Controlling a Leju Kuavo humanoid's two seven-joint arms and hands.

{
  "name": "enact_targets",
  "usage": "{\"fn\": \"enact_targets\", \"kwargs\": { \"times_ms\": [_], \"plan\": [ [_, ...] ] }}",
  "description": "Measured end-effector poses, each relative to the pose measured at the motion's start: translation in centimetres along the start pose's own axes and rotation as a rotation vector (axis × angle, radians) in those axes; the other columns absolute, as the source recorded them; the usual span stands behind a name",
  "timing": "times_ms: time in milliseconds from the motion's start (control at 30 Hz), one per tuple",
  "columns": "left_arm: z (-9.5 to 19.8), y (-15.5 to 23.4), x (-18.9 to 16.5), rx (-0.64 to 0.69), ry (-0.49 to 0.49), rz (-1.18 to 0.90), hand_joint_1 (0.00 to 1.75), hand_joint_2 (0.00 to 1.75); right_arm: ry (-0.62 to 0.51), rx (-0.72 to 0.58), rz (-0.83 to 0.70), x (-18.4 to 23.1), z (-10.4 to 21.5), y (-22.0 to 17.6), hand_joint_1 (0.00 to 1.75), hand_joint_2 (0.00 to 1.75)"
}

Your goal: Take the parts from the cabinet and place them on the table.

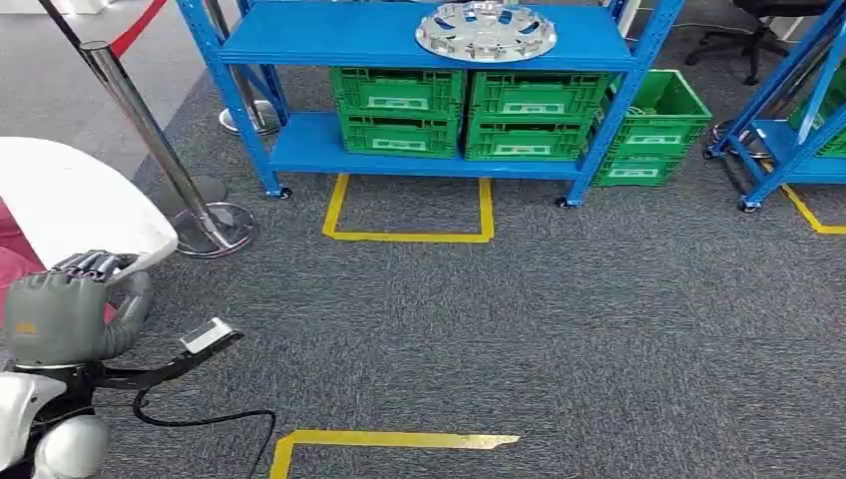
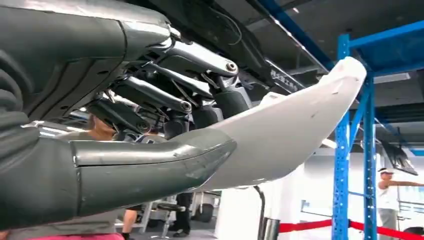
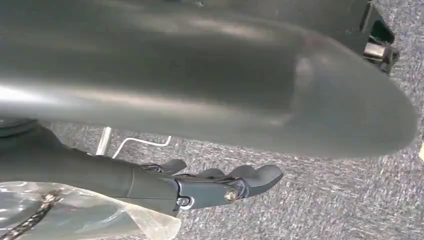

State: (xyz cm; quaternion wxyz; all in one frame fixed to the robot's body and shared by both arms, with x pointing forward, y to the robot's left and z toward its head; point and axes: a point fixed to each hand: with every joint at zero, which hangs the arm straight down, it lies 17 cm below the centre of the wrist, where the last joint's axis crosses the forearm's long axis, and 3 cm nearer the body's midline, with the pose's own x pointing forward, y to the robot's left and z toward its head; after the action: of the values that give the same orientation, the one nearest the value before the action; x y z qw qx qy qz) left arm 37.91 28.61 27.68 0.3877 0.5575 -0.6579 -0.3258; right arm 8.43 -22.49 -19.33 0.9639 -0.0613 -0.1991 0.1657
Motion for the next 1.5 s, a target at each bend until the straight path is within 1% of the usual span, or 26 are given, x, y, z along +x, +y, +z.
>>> {"fn": "enact_targets", "kwargs": {
  "times_ms": [333, 533, 633, 1167, 1500],
  "plan": [
    [0.1, -0.1, 0.0, -0.003, 0.002, -0.001, 1.75, 1.75, 0.004, -0.004, 0.008, -0.2, 0.2, -0.1, 0.0, 0.0],
    [0.2, -0.2, -0.2, -0.009, 0.009, -0.012, 1.75, 1.75, 0.025, -0.052, 0.032, -0.5, 0.4, -1.0, 0.0, 0.0],
    [0.3, -0.2, -0.4, -0.011, 0.015, -0.02, 1.75, 1.75, 0.014, -0.07, 0.041, 0.1, 0.5, -1.4, 0.0, 0.0],
    [0.4, -0.2, -0.5, -0.017, 0.019, -0.028, 1.75, 1.75, -0.003, -0.064, 0.051, 0.9, 0.5, -1.1, 0.0, 0.0],
    [0.4, -0.3, -0.6, -0.022, 0.019, -0.03, 1.75, 1.75, 0.0, -0.056, 0.054, 0.6, 0.6, -0.9, 0.0, 0.0]
  ]
}}
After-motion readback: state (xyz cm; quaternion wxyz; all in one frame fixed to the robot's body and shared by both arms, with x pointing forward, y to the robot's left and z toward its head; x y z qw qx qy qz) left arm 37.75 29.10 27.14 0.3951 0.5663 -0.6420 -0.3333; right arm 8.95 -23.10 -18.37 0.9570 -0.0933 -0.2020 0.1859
